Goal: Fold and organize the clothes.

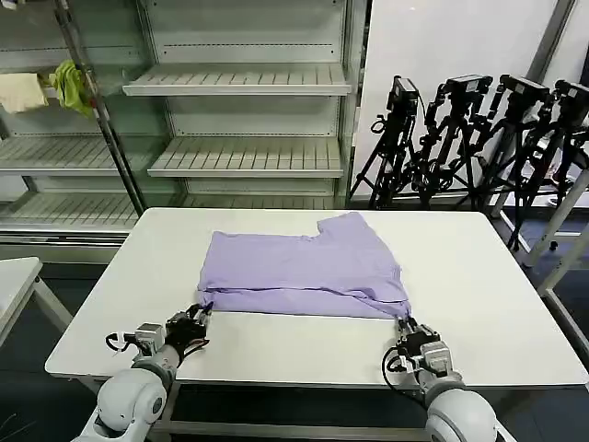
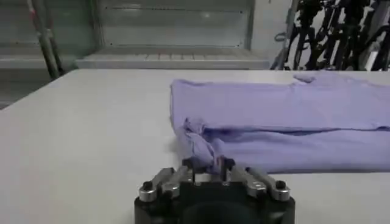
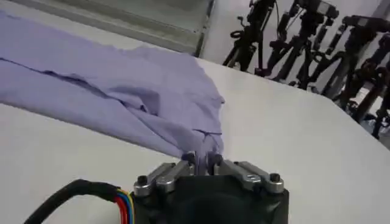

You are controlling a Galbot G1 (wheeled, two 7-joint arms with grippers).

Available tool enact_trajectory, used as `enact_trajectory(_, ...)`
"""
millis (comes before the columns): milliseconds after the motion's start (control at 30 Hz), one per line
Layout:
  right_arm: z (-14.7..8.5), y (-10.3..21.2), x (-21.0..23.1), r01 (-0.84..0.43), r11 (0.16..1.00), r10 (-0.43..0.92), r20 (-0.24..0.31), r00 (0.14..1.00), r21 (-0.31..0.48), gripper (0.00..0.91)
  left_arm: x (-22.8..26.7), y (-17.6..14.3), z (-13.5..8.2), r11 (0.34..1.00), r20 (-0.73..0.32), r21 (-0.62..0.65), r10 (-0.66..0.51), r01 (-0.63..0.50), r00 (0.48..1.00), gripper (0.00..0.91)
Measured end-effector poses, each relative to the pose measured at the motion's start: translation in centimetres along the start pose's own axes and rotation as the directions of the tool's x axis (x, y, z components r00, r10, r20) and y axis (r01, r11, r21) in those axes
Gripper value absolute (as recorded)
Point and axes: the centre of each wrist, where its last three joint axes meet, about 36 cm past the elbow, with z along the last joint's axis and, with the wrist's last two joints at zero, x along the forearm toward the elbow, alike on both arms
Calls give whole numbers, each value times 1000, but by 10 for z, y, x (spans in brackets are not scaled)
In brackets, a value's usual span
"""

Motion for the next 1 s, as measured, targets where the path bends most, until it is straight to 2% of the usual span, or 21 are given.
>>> enact_trajectory(500,1,-1,4,6,1000,-6,2,1000,11,0,0,1,4,1000,4,-18,-1,2,1000,0)
enact_trajectory(1000,-7,-8,33,29,999,-28,-20,999,29,0,24,7,8,999,-36,-48,-13,11,999,0)
